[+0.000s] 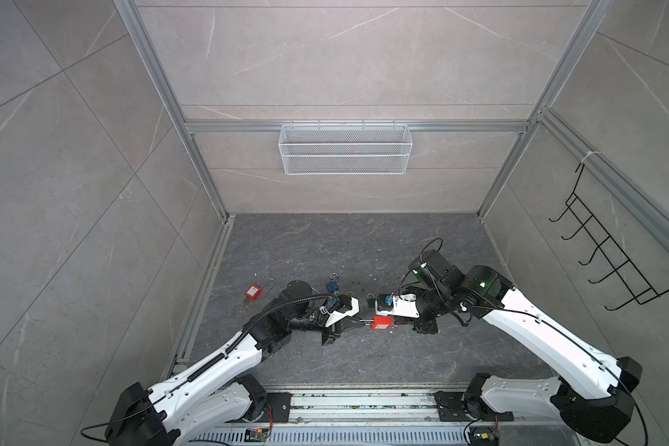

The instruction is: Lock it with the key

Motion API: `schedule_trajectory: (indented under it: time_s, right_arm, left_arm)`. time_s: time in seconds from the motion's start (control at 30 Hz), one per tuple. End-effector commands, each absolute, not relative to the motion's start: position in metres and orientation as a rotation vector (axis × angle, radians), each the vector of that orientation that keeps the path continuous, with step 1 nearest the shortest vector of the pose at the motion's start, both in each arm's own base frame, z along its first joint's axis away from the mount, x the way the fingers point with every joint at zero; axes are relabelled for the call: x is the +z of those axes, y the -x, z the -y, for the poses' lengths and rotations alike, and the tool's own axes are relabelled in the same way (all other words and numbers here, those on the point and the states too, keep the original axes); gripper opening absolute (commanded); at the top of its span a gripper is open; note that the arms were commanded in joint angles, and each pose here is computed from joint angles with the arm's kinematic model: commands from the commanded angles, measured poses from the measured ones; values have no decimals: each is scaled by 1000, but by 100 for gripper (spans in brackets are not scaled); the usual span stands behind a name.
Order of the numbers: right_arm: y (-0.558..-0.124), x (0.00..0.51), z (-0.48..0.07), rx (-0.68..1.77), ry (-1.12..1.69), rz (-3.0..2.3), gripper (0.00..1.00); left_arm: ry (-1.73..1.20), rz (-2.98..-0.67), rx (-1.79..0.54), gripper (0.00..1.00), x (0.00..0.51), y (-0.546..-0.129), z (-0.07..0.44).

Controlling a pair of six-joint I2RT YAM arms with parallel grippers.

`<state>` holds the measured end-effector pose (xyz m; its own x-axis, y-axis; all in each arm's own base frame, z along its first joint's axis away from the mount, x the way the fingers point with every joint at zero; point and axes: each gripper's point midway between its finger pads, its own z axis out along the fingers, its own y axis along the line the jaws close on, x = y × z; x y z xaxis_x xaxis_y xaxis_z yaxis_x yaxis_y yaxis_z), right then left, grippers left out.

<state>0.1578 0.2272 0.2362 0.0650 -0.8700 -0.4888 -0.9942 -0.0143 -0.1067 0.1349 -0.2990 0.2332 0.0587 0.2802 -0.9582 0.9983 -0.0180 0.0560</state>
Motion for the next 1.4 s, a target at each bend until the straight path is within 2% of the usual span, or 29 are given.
schedule_trajectory:
  time_s: [0.0, 0.1, 0.27, 0.67, 0.9, 1.13, 1.23, 1.37]
  right_arm:
    - [-155, 232, -232, 431, 1970, -1833, 10]
    - [-154, 230, -233, 441, 1978, -1837, 11]
    - [-158, 228, -233, 417, 1970, -1835, 24]
    - [-150, 215, -232, 469, 2017, -1886, 25]
    - [-148, 216, -234, 494, 2020, -1880, 15]
    - [-146, 213, -232, 491, 2031, -1876, 10]
    - [-145, 213, -225, 450, 2059, -1853, 0]
    - [-150, 209, -213, 353, 2067, -1858, 0]
  left_arm:
    - [-1463, -1244, -1022, 0, 260, -129, 301]
    - [-1464, -1244, -1018, 0, 260, -129, 300]
    - [-1469, -1243, -1021, 0, 260, -128, 300]
    - [-1462, -1229, -1009, 0, 264, -130, 301]
    - [-1459, -1221, -1002, 0, 265, -130, 300]
    - [-1452, -1217, -990, 0, 268, -132, 300]
    - [-1463, -1232, -979, 0, 265, -132, 299]
    - [-1490, -1255, -968, 0, 260, -131, 297]
